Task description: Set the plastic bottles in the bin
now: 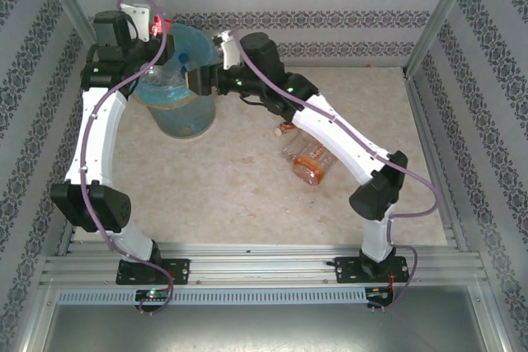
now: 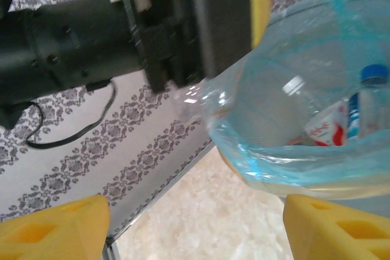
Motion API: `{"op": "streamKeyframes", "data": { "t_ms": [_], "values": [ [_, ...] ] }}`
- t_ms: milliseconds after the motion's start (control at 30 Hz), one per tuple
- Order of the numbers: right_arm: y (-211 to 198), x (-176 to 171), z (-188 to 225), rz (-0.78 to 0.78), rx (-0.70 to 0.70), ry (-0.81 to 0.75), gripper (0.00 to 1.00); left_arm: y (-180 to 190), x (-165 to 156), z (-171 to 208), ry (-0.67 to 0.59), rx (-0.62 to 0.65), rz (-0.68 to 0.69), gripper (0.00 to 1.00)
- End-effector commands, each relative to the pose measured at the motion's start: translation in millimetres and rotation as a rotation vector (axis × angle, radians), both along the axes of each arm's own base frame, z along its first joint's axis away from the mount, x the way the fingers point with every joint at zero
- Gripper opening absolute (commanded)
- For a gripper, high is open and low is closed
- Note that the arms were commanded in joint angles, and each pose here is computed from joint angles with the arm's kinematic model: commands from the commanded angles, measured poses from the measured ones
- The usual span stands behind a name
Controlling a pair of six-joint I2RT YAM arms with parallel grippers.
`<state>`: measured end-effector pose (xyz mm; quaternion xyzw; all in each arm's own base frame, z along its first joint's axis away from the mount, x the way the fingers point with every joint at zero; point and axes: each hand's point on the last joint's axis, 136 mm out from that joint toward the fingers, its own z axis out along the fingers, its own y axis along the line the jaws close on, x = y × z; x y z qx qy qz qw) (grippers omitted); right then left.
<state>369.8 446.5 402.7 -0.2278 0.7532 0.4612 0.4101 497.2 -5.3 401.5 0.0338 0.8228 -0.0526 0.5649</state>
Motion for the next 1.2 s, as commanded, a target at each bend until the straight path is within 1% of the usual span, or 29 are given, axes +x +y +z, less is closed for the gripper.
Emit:
{"op": "streamKeyframes", "data": {
  "t_ms": [0,100,200,267,300,333,467,667,833,967,1100,1167],
  "values": [
    [14,-13,18,0.073,0.057,0.005,0.76,9,27,0,-0.078,-0.06,0.006,0.61],
    [17,-13,12,0.074,0.044,0.014,0.76,15,36,-14,-0.064,-0.056,0.033,0.67],
    [15,-12,8,0.064,0.033,0.015,0.76,19,40,-26,-0.042,-0.051,0.055,0.84],
    [14,-11,6,0.06,0.027,0.013,0.76,19,39,-27,-0.045,-0.052,0.056,0.93],
    [14,-11,5,0.058,0.024,0.015,0.76,20,39,-28,-0.051,-0.054,0.06,0.99],
    [14,-11,5,0.057,0.023,0.014,0.76,20,38,-28,-0.057,-0.054,0.062,1.0],
    [15,-11,4,0.057,0.021,0.015,0.76,20,37,-26,-0.062,-0.052,0.063,1.0],
    [10,-6,0,0.038,0.008,0.013,0.77,19,34,-25,-0.055,-0.042,0.052,0.98],
    [0,2,-4,0.014,-0.005,0.025,0.77,7,27,-16,-0.063,-0.058,-0.005,0.93],
    [-24,15,-8,-0.055,-0.028,0.034,0.76,-12,14,-1,-0.081,-0.021,-0.041,0.92],
    [-63,32,-14,-0.162,-0.075,0.043,0.73,-39,-1,19,-0.099,0.053,-0.079,0.92],
    [-85,39,-20,-0.212,-0.093,0.056,0.7,-56,-7,27,-0.109,0.085,-0.105,0.92]
  ]
}}
